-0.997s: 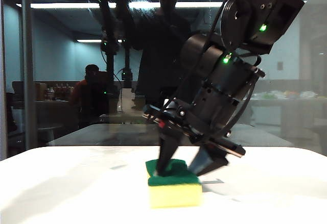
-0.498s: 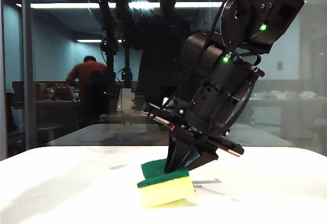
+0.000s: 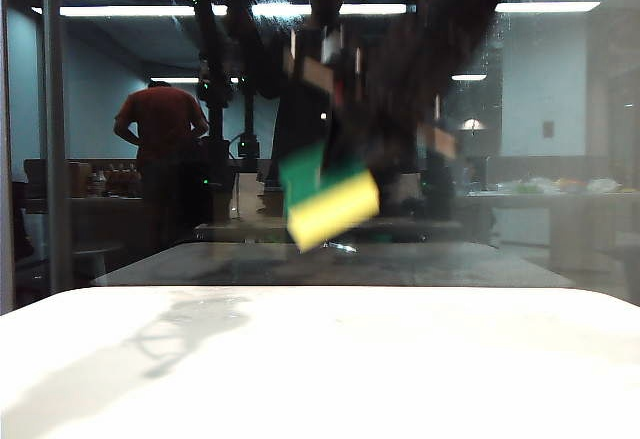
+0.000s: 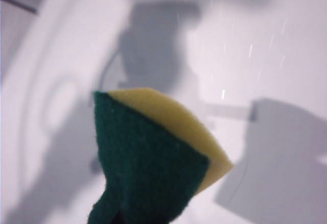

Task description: Reach upward to find where there is water on the glass, pick up the sponge from the table, dry the water, and finally place the sponge back on the table.

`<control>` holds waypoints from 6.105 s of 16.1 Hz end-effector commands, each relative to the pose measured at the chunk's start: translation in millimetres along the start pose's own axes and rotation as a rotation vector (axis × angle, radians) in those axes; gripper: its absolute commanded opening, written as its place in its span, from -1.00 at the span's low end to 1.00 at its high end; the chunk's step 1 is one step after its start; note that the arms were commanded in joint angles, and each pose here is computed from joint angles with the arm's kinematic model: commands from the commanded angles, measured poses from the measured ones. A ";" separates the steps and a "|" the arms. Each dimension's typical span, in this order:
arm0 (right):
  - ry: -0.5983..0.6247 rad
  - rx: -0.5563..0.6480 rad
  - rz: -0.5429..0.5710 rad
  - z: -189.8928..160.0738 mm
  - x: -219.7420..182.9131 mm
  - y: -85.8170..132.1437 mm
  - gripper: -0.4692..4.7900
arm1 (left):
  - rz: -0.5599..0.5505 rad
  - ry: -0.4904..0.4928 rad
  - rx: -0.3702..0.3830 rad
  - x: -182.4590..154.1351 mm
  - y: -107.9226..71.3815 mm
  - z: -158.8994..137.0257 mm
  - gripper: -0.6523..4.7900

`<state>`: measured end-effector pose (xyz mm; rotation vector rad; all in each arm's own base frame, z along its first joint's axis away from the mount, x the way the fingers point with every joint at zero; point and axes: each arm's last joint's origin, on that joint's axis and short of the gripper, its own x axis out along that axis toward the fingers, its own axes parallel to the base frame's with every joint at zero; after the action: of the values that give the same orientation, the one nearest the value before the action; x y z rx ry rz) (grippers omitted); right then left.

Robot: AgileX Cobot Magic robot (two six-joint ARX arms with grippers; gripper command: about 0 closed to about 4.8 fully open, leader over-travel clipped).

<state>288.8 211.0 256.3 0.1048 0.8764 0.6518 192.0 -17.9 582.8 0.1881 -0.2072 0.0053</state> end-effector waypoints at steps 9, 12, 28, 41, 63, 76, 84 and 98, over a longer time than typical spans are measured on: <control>-0.662 -0.335 -0.075 114.3 -198.7 65.9 -0.84 | 0.003 -0.007 0.000 -2.4 1.0 2.2 -0.78; -0.822 -0.374 -0.149 132.7 -247.0 63.4 -0.84 | 0.003 -0.007 0.000 -2.4 0.9 2.2 -0.78; -1.290 -0.479 -0.258 214.8 -315.5 9.2 -0.84 | -0.292 -0.032 -0.072 -4.0 -7.7 1.6 -0.78; -1.306 -0.388 -0.199 257.0 -231.8 -50.5 -0.84 | -0.352 0.033 -0.078 -10.0 -9.6 -3.3 -0.78; -1.230 -0.222 -0.412 231.7 -308.9 -154.4 -0.84 | -0.353 0.037 -0.078 -10.7 -9.7 -3.4 -0.78; -1.082 -0.314 -0.104 256.5 -185.6 -58.3 -0.84 | -0.352 0.036 -0.078 -10.8 -9.7 -3.2 -0.78; -1.074 -0.303 -0.161 258.2 -176.2 -57.1 -0.84 | -0.349 0.012 -0.076 -12.1 -9.0 -0.4 -0.78; -0.964 -0.170 -0.572 222.9 -290.9 -156.1 -0.84 | -0.344 -0.004 -0.074 -11.6 -8.6 1.0 -0.78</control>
<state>400.5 -34.4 540.9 0.0120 -0.0837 0.1388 184.4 -26.9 576.2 0.1480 -0.1520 -0.3467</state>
